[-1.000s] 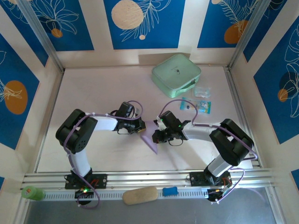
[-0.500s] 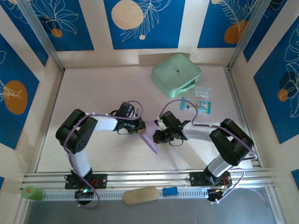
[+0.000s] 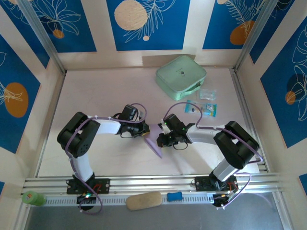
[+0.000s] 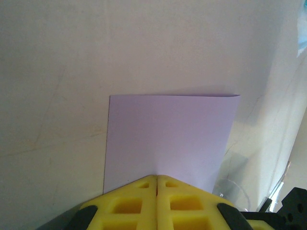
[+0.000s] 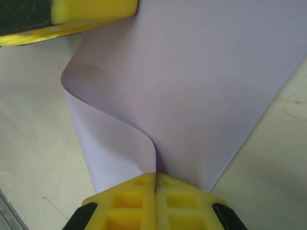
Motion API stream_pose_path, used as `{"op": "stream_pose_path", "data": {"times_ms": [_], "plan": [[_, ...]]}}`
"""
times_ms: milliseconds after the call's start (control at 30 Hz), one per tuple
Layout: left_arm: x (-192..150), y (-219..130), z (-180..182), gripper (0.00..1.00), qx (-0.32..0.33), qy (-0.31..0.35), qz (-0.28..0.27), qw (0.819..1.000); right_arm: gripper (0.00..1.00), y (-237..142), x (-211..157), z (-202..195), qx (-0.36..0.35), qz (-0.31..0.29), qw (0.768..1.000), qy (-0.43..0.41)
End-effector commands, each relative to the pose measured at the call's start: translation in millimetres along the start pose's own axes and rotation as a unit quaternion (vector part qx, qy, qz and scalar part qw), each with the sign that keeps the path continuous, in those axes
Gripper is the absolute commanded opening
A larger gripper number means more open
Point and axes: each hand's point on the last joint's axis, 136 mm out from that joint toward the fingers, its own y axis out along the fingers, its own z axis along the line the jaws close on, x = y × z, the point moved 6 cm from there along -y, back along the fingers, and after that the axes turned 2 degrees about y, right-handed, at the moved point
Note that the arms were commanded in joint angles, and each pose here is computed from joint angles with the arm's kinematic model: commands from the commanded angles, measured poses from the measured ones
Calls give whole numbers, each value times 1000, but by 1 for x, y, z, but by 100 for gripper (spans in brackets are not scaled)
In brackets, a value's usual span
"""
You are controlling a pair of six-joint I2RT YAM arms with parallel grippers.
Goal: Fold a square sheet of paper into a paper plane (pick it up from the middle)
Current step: Third fold the triangle at the center of the table.
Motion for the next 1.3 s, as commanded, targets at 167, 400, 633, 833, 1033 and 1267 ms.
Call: {"op": "stream_pose_path", "data": {"times_ms": [167,400,633,833,1033,1267], "plan": [[-9,0,13,6,34,-16,13,999,3,1,2,-1,-8,6,1000,9],[-8,0,11,6,33,-14,12,999,3,4,-2,-5,-13,11,1000,14],[-3,-1,4,6,30,-6,10,999,3,4,-5,-8,-18,12,1000,17],[9,-14,-18,14,27,24,-8,999,3,6,-6,-8,-16,15,1000,18],[14,-43,-42,27,17,50,-44,998,3,8,-6,-9,-17,17,1000,17],[-23,-50,-54,10,-50,59,-44,996,3,8,-5,-9,-18,16,1000,18]]}}
